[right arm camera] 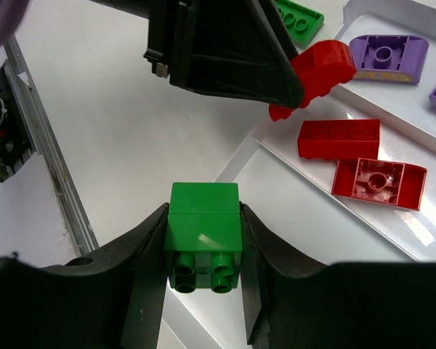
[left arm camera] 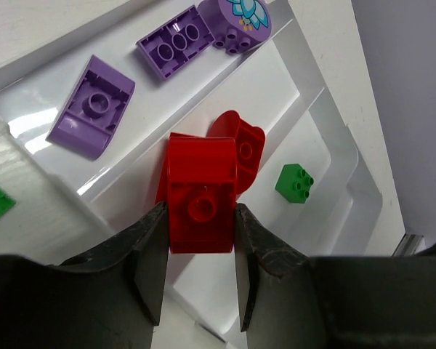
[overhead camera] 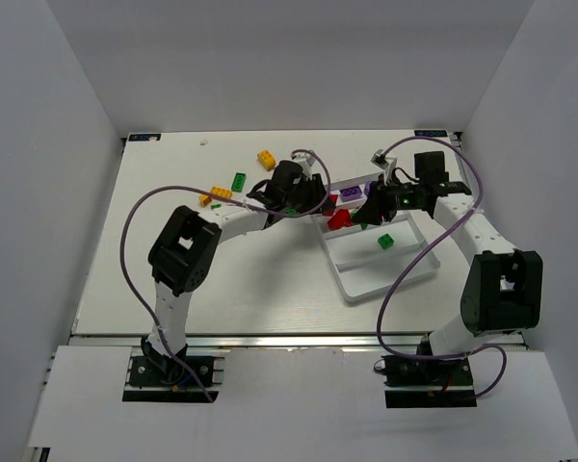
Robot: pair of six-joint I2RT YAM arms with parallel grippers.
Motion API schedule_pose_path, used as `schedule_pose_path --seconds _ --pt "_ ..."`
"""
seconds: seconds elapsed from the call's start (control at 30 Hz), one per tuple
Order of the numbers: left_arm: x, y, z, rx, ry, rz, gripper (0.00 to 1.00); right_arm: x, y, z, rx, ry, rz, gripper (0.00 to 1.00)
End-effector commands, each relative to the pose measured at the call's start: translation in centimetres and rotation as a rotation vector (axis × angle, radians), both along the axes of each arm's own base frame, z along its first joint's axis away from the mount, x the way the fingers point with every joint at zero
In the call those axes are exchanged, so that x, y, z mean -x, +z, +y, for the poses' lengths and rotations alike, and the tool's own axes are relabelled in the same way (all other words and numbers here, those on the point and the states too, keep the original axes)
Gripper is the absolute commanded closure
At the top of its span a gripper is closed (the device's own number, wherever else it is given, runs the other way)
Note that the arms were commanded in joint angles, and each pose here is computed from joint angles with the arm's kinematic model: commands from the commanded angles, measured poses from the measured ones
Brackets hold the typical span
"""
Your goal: Sort the legos into containers by color
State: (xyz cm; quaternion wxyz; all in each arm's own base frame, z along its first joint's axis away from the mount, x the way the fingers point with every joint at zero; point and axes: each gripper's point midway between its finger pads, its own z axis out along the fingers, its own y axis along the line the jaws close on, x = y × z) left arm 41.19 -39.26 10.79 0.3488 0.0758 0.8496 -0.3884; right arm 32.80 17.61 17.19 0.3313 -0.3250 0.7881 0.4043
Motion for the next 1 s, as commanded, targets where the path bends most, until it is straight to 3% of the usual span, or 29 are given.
schedule_pose_path --seconds 0.0,0.37,0.97 --pt "-0.4 1.2 -1.7 -0.001 -0.039 -0.02 0.71 -0.1 1.1 -0.4 -0.009 0.003 -0.063 1.0" --pt "-0.4 -1.7 -1.6 -0.161 -0.039 0.012 0.68 -0.3 1.1 -0.6 -0.017 -0.006 -0.052 1.0" --pt "0.0 -3.0 -3.9 -0.147 -0.113 0.051 0.56 -0.3 1.0 -0.7 -0.023 -0.012 -0.04 1.0"
